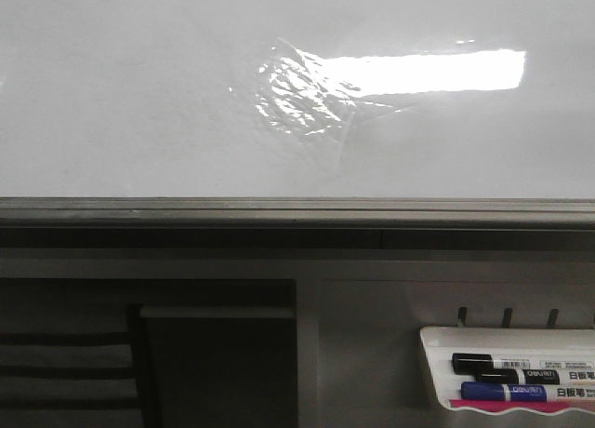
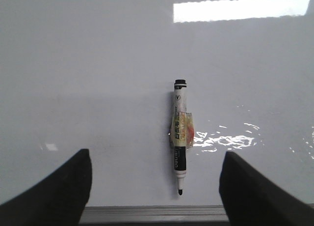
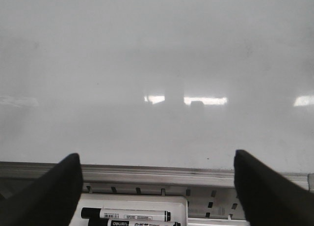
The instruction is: Write number 7 on whiteboard
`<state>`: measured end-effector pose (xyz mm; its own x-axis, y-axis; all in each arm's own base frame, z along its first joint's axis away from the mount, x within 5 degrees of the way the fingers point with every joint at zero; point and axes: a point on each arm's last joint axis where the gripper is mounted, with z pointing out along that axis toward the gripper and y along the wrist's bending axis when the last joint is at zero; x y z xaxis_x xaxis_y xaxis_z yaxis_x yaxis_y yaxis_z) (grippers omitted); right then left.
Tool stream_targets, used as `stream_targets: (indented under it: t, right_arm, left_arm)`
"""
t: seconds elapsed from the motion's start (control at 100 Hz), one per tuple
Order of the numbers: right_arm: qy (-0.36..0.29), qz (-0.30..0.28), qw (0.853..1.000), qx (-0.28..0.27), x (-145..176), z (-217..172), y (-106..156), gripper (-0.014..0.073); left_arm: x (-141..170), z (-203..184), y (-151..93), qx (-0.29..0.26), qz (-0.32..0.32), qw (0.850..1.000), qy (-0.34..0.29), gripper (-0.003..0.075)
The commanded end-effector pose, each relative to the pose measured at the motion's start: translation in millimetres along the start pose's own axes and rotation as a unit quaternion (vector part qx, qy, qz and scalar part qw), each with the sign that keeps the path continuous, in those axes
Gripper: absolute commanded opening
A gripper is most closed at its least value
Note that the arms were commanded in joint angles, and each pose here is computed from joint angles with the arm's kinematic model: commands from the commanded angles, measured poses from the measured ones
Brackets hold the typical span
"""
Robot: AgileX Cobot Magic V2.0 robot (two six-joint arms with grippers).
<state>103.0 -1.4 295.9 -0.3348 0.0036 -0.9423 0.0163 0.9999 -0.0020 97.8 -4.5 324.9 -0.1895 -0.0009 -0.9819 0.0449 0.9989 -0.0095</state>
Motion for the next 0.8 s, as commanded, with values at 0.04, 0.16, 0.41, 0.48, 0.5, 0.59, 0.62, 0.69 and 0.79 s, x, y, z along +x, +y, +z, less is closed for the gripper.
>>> stream_targets:
  t: [0.04, 0.16, 0.41, 0.48, 0.5, 0.59, 0.62, 0.69, 0.79]
  right_arm:
    - [-0.053, -0.008, 0.999, 0.003, -18.9, -2.8, -0.6, 0.0565]
    - [-0.053, -0.008, 0.999, 0.003, -18.9, -2.8, -0.6, 0.0565]
    - [-0.057, -0.008, 0.998, 0.003, -19.5, -2.9, -0.6, 0.0565]
    - [-0.057, -0.008, 0.998, 0.003, -19.5, -2.9, -0.6, 0.0565]
    - [-0.057, -0.008, 0.998, 0.003, -19.5, -2.9, -0.6, 0.0565]
    - [-0.057, -0.008, 0.998, 0.003, -19.5, -2.9, -0.6, 0.0565]
    - [-0.057, -0.008, 0.998, 0.003, -19.5, -2.9, -0.6, 0.0565]
    - [-0.057, -0.008, 0.998, 0.003, -19.5, -2.9, -0.6, 0.0565]
    - [-0.057, -0.008, 0.998, 0.003, -19.5, -2.9, -0.6, 0.0565]
  left_arm:
    - [-21.1, -0.5, 0.0, 0.0, -0.002, 0.997, -0.071, 0.0461]
    - [-24.1, 0.0, -0.3, 0.002, -0.011, 0.996, -0.087, 0.0436]
    - [-21.2, 14.8, -0.2, 0.002, -0.012, 0.998, -0.057, 0.0419]
    - [-20.0, 26.9, -2.3, 0.009, -0.01, 1.0, -0.022, 0.0419]
    - [-20.6, 30.4, -3.2, 0.012, -0.01, 1.0, -0.015, 0.0419]
    - [-22.6, 45.0, -7.4, 0.025, -0.001, 0.999, 0.023, 0.0419]
    - [-25.4, 49.7, -8.8, 0.028, 0.005, 0.999, 0.035, 0.0419]
    - [-28.7, 63.4, -12.7, 0.036, 0.009, 0.997, 0.067, 0.0419]
    - [-30.6, 85.0, -17.5, 0.044, 0.013, 0.993, 0.107, 0.0419]
